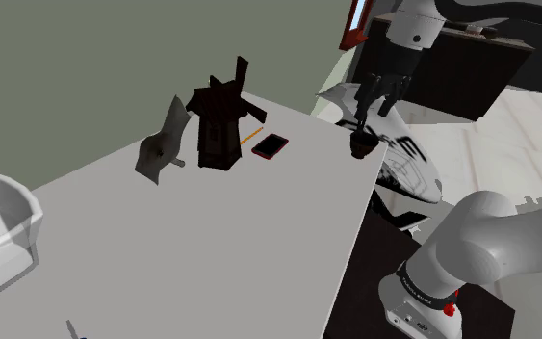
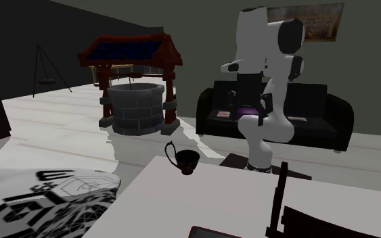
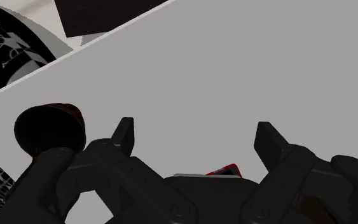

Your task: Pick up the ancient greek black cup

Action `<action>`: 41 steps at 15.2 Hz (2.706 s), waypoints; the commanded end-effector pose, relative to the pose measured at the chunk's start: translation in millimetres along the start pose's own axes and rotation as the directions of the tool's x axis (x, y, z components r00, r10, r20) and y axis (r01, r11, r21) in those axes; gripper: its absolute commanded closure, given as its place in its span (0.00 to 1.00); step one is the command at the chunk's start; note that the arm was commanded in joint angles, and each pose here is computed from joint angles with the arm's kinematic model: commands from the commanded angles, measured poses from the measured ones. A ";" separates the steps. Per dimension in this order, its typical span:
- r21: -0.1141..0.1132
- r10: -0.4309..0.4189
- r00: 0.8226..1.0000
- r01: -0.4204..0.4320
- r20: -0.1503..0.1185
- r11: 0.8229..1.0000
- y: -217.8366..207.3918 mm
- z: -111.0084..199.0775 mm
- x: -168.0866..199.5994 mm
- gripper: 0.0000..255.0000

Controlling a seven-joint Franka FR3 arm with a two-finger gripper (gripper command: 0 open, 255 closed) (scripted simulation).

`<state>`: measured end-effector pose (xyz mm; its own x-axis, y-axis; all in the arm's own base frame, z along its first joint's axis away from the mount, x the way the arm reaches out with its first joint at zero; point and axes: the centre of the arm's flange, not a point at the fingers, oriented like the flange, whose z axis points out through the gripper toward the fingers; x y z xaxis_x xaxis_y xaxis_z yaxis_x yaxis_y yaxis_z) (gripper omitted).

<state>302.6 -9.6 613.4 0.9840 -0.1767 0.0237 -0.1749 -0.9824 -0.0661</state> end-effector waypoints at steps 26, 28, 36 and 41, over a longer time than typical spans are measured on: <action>0.059 -0.037 0.991 0.045 -0.127 0.997 228.4 110.5 119.8 0.00; 0.059 -0.037 0.991 0.045 -0.127 0.997 229.1 121.0 119.6 0.00; 0.059 -0.037 0.991 0.045 -0.127 0.997 229.2 129.4 119.5 1.00; 0.059 -0.037 0.991 0.045 -0.127 0.997 229.6 129.3 119.4 1.00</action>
<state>384.6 -248.1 472.0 0.9774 -0.1462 0.1528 -0.1279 -0.9841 -0.1233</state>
